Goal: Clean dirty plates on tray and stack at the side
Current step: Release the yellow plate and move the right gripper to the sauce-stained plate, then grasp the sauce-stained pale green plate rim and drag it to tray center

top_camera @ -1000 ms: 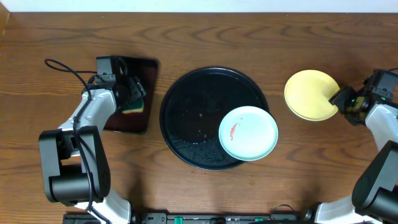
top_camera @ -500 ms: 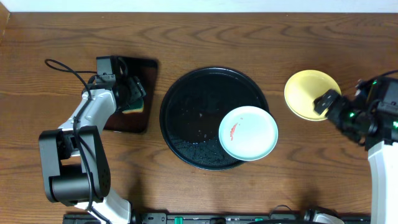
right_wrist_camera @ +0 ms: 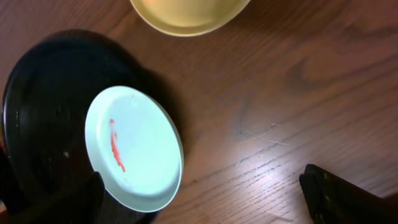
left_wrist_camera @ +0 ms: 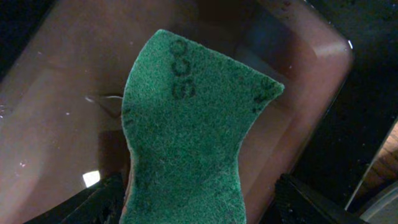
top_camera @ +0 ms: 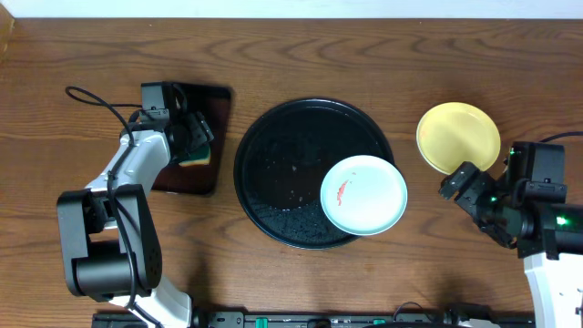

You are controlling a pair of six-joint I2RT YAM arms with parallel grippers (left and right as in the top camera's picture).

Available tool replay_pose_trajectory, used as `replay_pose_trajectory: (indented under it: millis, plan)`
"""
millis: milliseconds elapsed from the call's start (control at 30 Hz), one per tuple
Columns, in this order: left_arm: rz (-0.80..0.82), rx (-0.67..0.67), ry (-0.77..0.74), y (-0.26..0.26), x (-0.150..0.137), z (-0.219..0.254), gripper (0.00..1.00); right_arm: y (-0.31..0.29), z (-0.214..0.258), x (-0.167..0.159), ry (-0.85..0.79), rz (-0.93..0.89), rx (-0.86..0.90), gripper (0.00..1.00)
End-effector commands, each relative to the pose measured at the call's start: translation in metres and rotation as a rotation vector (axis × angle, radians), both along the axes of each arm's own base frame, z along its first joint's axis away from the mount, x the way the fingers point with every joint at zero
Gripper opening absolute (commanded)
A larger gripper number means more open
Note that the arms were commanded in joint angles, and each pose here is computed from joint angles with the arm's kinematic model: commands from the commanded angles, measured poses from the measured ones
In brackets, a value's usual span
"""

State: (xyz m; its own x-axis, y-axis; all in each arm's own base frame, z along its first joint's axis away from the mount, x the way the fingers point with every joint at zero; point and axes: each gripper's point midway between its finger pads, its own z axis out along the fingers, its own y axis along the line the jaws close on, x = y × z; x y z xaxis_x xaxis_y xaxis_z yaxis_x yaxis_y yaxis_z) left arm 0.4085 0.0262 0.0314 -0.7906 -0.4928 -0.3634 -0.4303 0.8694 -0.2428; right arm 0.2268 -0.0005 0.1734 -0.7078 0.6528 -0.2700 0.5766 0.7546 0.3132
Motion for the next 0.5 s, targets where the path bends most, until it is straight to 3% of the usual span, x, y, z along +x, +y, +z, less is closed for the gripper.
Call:
replay_pose_trajectory:
  millis: [0,267,467]
  plan:
    - [-0.006,-0.001,-0.004,0.001,0.001,0.002,0.79,0.000,-0.002,0.001,-0.002,-0.019,0.000,0.99]
    - [-0.006,-0.001,-0.004,0.001,0.001,0.002,0.78,0.031,-0.020,-0.010,0.064,0.016,0.092,0.99]
    - [-0.006,-0.001,-0.004,0.001,0.001,0.002,0.78,0.062,-0.081,-0.014,0.099,0.063,0.121,0.98]
